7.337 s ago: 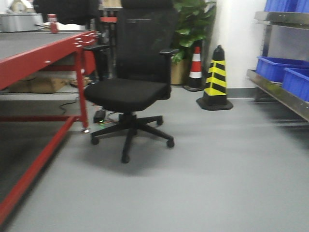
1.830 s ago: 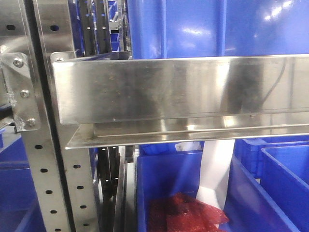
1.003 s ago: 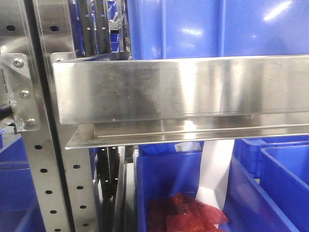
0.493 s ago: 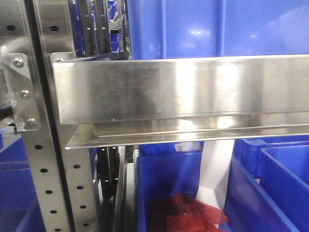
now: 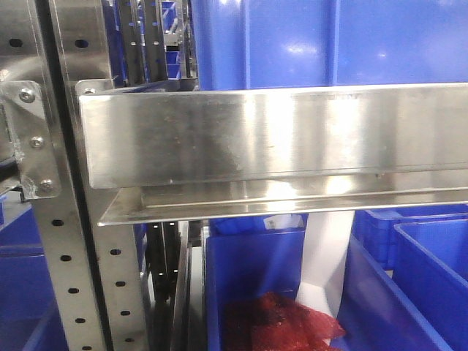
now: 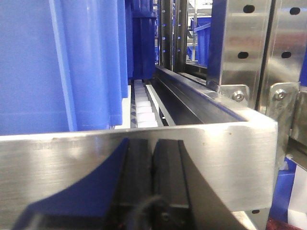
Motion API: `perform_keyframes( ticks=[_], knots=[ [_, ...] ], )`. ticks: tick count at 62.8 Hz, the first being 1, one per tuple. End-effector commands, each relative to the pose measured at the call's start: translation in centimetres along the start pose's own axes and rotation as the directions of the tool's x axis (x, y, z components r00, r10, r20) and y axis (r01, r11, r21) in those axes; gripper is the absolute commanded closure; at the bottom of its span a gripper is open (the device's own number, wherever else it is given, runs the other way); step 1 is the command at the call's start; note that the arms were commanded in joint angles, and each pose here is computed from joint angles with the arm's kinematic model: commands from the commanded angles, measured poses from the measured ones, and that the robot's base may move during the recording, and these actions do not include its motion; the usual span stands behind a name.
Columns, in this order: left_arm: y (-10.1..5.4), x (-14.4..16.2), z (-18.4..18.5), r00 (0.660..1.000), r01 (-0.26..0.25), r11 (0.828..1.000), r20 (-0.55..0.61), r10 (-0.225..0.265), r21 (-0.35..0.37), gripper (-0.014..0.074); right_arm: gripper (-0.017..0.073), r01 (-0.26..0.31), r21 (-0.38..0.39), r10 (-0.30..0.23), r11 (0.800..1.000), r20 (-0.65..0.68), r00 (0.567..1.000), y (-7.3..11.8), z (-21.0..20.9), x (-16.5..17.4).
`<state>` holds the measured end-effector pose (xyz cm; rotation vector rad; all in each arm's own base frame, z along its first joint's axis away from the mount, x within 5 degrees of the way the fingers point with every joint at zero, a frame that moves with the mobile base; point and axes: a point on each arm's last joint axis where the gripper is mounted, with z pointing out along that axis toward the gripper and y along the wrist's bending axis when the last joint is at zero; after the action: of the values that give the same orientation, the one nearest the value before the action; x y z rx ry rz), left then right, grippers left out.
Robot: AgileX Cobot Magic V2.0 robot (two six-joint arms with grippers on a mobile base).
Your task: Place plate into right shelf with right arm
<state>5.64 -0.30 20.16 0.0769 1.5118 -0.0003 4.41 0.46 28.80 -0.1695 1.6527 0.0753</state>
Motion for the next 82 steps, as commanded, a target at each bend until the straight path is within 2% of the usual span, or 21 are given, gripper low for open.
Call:
perform_keyframes(
  ticks=[1, 7, 15, 20, 26, 29, 35, 82],
  knots=[
    [0.2, -0.6, -0.1, 0.996, 0.006, 1.000, 0.090, -0.004, -0.021, 0.0640, 0.0505, -0.001, 0.030, -0.002, 1.000, 0.098, 0.995, 0.0, 0.1, 0.1],
    [0.2, -0.6, -0.1, 0.996, 0.006, 1.000, 0.090, -0.004, -0.021, 0.0640, 0.0505, -0.032, 0.067, 0.025, 0.997, 0.113, 0.993, 0.0, 0.5, 2.2],
    [0.2, -0.6, -0.1, 0.996, 0.006, 1.000, 0.090, -0.004, -0.021, 0.0640, 0.0505, -0.105, 0.134, 0.085, 0.985, 0.147, 0.985, -0.2, 1.2, 5.5],
    [0.2, -0.6, -0.1, 0.996, 0.006, 1.000, 0.090, -0.004, -0.021, 0.0640, 0.0505, -0.128, 0.157, 0.099, 0.979, 0.177, 0.979, -0.3, 1.5, 7.0],
    [0.2, -0.6, -0.1, 0.996, 0.006, 1.000, 0.090, -0.004, -0.021, 0.0640, 0.0505, -0.127, 0.165, 0.096, 0.978, 0.181, 0.979, -0.3, 1.7, 8.1],
    [0.2, -0.6, -0.1, 0.996, 0.006, 1.000, 0.090, -0.004, -0.021, 0.0640, 0.0505, -0.100, 0.170, 0.070, 0.980, 0.175, 0.982, -0.3, 1.7, 8.1],
    [0.2, -0.6, -0.1, 0.996, 0.006, 1.000, 0.090, -0.004, -0.021, 0.0640, 0.0505, -0.083, 0.174, 0.051, 0.981, 0.181, 0.982, -0.3, 1.7, 8.0],
    [0.2, -0.6, -0.1, 0.996, 0.006, 1.000, 0.090, -0.004, -0.021, 0.0640, 0.0505, -0.083, 0.173, 0.052, 0.981, 0.173, 0.983, -0.3, 1.7, 8.0]
  ],
)
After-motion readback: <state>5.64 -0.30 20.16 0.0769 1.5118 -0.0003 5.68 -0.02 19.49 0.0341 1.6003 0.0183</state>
